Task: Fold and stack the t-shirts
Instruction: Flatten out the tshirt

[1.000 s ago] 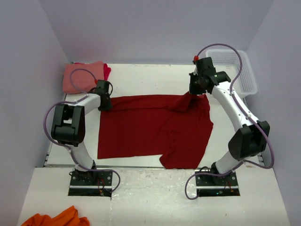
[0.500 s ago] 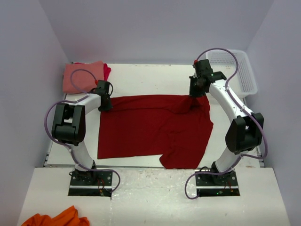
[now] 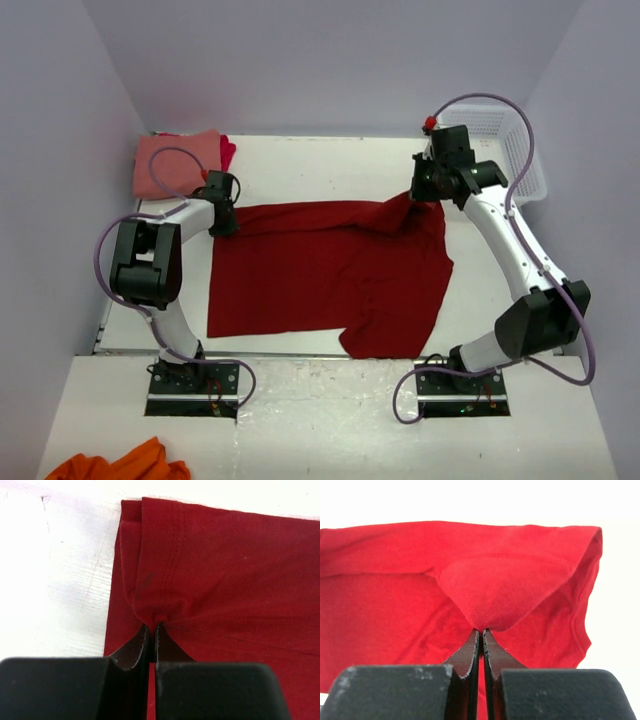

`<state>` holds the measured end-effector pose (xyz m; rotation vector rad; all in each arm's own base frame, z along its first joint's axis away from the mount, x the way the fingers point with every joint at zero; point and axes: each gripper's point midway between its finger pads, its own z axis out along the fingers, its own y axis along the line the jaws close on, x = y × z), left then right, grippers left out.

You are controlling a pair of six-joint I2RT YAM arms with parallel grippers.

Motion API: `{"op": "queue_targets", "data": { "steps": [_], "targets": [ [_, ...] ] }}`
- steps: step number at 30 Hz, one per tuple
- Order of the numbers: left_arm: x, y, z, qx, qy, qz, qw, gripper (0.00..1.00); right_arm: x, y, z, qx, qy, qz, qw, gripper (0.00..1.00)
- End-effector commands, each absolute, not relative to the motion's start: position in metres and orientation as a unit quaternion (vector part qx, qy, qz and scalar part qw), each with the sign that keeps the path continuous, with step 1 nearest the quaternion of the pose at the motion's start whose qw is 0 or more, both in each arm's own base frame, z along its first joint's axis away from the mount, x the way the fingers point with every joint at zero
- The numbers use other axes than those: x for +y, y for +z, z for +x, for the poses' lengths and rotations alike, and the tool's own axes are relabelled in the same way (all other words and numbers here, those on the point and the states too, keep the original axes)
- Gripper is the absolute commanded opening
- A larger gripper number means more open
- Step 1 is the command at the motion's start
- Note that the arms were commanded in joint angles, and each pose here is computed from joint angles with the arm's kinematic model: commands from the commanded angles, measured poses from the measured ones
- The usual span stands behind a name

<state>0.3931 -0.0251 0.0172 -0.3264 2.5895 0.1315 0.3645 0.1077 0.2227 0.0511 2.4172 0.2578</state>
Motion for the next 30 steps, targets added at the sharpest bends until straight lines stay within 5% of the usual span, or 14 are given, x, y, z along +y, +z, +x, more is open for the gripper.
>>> {"op": "queue_targets", "data": {
  "steps": [1,7,12,18,24,30],
  "targets": [
    [-0.025,0.035,0.41,0.944,0.048,-0.136,0.296,0.0,0.117,0.228,0.402,0.926,0.107,0.011,0.362,0.0],
    [-0.029,0.035,0.425,0.947,0.045,-0.131,0.289,0.0,0.123,0.251,0.482,0.927,0.106,0.007,0.361,0.0],
    [-0.029,0.035,0.427,0.948,0.048,-0.128,0.289,0.0,0.127,0.228,0.488,0.936,0.109,0.006,0.334,0.0],
    [-0.032,0.033,0.417,0.95,0.043,-0.125,0.285,0.0,0.123,0.215,0.444,0.937,0.111,0.014,0.33,0.0],
    [-0.029,0.04,0.404,0.946,0.047,-0.123,0.297,0.0,0.117,0.214,0.339,0.919,0.113,0.007,0.377,0.0],
    [-0.033,0.04,0.413,0.946,0.045,-0.123,0.297,0.0,0.115,0.238,0.332,0.913,0.116,0.001,0.392,0.0]
  ]
}}
